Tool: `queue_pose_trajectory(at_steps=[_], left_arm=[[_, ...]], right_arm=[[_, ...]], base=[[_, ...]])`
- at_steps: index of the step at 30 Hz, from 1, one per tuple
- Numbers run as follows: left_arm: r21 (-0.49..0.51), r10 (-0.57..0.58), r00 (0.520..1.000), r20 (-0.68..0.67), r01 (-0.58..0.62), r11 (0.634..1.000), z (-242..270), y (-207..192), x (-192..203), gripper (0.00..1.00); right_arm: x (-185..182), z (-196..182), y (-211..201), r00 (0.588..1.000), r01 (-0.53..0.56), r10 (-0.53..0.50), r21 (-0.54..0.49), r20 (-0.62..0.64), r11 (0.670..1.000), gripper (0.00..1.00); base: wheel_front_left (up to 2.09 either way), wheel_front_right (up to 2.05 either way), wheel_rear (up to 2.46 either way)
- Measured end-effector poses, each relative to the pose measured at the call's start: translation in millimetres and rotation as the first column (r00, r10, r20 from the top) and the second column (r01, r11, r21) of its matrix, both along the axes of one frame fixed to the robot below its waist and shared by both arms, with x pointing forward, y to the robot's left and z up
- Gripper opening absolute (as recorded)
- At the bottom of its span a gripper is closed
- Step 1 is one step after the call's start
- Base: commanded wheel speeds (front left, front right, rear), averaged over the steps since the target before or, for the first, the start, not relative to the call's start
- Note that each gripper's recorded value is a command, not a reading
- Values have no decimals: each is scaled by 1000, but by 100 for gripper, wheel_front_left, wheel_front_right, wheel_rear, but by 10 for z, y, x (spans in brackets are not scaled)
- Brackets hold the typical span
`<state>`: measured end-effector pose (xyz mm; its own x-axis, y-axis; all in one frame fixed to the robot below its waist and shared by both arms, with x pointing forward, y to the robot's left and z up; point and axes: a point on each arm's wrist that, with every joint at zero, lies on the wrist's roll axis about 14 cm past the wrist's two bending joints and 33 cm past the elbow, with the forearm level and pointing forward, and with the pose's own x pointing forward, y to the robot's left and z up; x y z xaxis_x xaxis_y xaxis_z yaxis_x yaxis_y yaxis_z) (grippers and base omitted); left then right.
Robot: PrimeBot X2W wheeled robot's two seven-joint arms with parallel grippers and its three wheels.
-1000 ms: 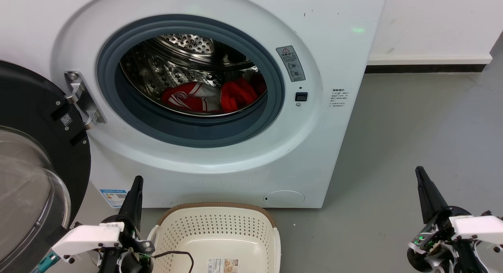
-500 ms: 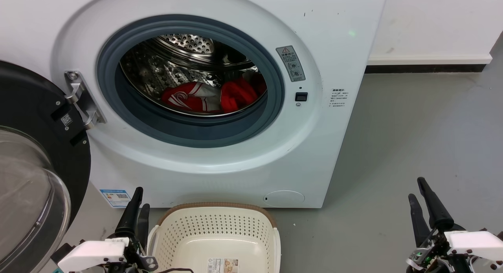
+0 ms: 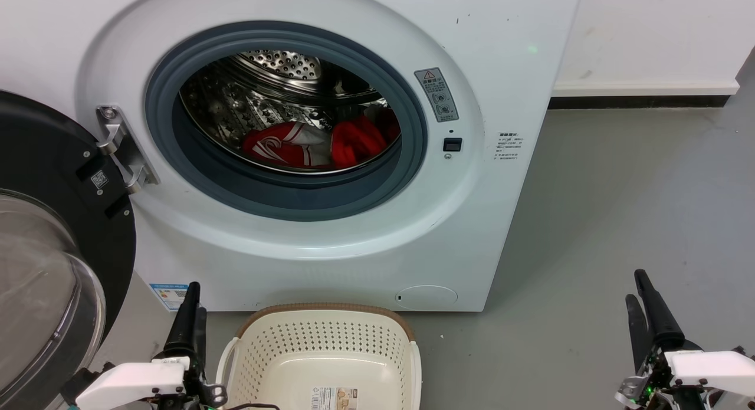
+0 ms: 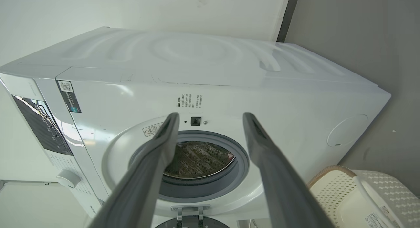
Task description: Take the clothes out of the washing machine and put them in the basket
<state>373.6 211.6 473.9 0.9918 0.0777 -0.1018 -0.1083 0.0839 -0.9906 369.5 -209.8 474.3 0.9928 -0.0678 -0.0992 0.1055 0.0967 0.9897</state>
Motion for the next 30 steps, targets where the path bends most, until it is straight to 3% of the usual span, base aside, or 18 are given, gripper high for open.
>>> queue_pose_trajectory(at_steps=[7, 11, 20, 30], left_arm=[[102, 38, 999, 7, -38, 994, 47, 130, 0, 100], [164, 62, 998, 24, -65, 984, 120, 213, 9, 100], [331, 92, 993, 74, -111, 937, 385, 316, 50, 100], [558, 51, 990, 132, -117, 821, 742, 136, 99, 100]], right_arm=[[-6, 27, -117, 999, 32, -32, -123, -1, 992, 100], [15, 134, -160, 999, 37, -33, -251, 23, 967, 100], [77, 463, -118, 995, 46, 7, -528, 98, 848, 100], [109, 715, 34, 986, 66, 65, -709, 156, 702, 100]], base=[[0, 0, 0], [0, 0, 0], [0, 0, 0], [0, 0, 0]])
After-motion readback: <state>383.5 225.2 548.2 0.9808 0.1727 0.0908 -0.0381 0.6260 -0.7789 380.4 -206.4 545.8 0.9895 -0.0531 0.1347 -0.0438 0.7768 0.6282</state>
